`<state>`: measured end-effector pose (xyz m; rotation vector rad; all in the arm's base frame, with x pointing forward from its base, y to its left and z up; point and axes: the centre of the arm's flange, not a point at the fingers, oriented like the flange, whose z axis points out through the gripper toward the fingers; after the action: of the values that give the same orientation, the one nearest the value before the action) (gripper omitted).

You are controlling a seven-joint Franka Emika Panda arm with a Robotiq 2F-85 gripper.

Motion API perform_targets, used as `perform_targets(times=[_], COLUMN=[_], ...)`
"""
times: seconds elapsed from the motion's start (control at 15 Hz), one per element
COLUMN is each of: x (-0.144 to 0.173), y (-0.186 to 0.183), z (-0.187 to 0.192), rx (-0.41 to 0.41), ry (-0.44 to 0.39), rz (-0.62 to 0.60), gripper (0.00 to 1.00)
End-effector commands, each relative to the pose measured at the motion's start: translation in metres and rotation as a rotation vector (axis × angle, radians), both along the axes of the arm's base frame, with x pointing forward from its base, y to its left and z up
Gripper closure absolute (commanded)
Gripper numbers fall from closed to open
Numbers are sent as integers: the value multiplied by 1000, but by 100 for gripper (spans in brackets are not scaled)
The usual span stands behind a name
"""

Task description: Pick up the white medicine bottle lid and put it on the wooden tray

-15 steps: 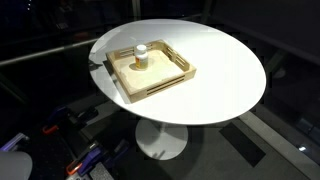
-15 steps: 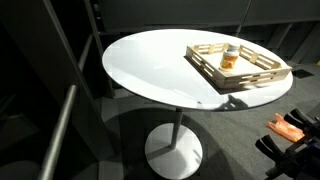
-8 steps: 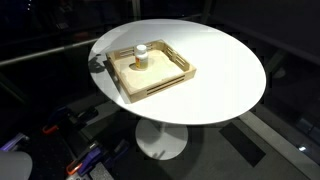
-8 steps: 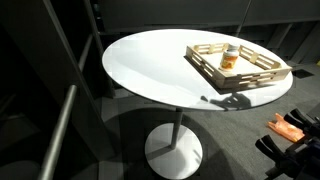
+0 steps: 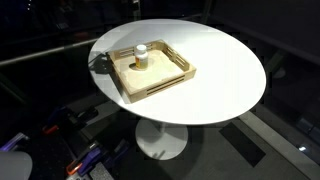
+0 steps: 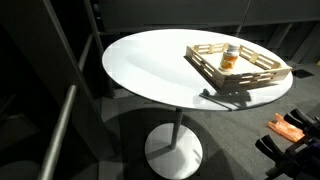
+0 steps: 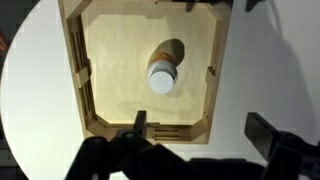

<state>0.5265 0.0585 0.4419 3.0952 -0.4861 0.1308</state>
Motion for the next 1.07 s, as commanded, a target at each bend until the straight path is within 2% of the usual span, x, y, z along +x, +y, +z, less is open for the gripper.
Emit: perform_targets(times=[0.0, 0.27, 0.6, 1.0], x=[-4, -6, -2, 0], y=[-10, -17, -28, -42], z=[-23, -48, -71, -98], rx=[22, 47, 84, 24], ry=[-67, -73, 1, 66], rz=[-14, -35, -60, -62], gripper=[0, 0, 0, 0])
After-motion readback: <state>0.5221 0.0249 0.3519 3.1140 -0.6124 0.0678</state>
